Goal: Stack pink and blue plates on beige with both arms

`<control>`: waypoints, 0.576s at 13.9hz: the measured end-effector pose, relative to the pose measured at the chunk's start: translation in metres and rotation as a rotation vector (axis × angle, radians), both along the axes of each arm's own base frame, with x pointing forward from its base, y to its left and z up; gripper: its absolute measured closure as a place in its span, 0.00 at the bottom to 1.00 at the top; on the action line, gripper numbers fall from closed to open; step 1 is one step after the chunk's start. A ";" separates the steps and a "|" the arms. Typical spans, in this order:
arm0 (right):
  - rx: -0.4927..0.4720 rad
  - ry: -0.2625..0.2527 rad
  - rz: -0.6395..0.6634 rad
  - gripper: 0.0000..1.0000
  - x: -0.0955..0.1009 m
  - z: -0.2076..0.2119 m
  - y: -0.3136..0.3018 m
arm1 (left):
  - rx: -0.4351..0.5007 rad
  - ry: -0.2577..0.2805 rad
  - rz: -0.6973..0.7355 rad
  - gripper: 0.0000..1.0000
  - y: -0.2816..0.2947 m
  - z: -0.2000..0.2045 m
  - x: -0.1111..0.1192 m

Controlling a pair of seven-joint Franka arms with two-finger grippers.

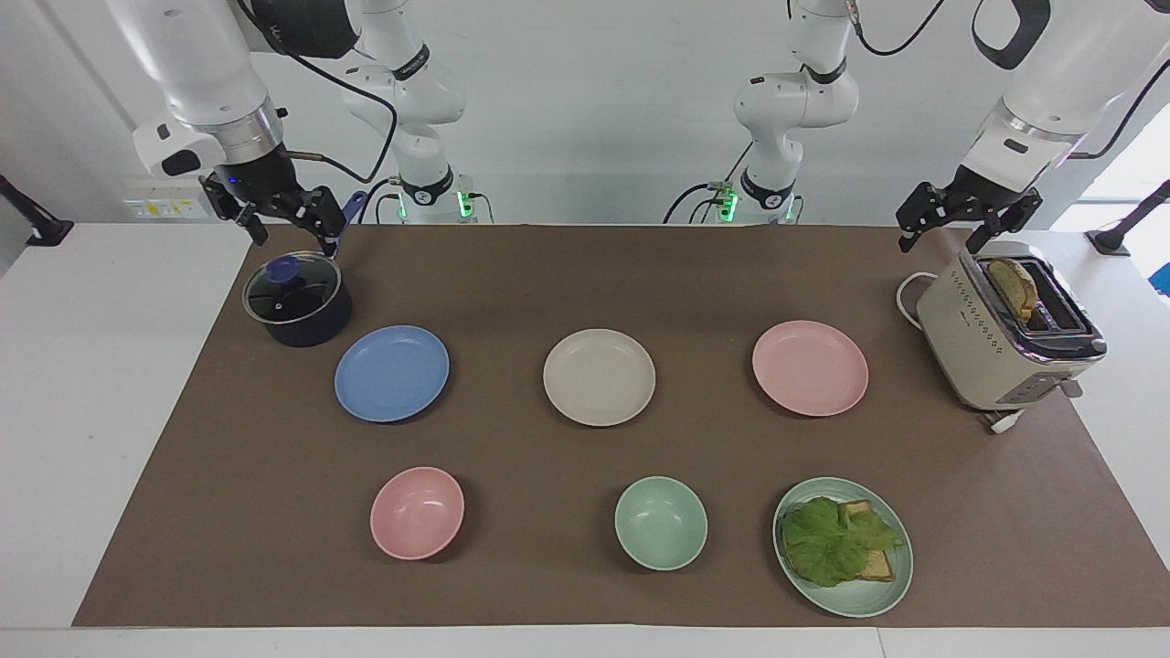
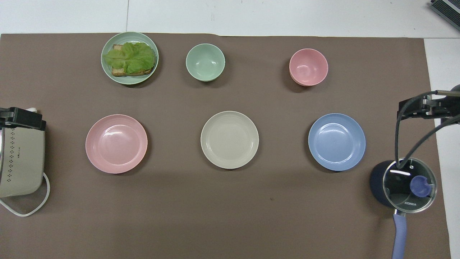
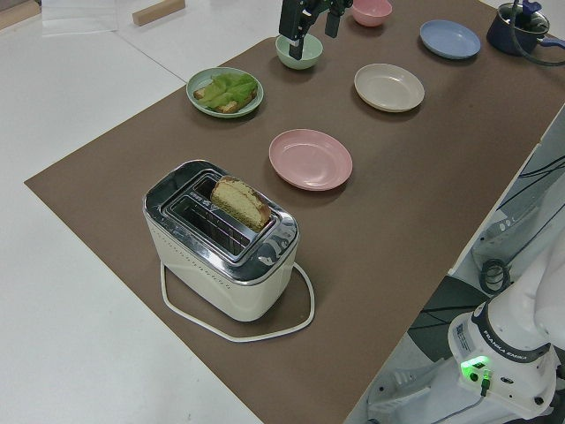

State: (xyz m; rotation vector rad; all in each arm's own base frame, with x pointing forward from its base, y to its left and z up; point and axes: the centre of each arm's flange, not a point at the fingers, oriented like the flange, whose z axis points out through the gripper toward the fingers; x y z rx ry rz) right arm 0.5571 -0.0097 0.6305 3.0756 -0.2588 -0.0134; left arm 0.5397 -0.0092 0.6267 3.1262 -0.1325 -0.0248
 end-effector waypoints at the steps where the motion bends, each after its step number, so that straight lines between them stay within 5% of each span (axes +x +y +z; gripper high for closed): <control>1: 0.000 -0.001 0.000 0.00 0.001 0.000 -0.001 | 0.000 0.000 0.000 0.00 0.000 0.000 0.000; 8: 0.001 -0.004 -0.011 0.00 0.002 0.000 -0.007 | 0.000 0.000 0.000 0.00 0.000 0.000 0.000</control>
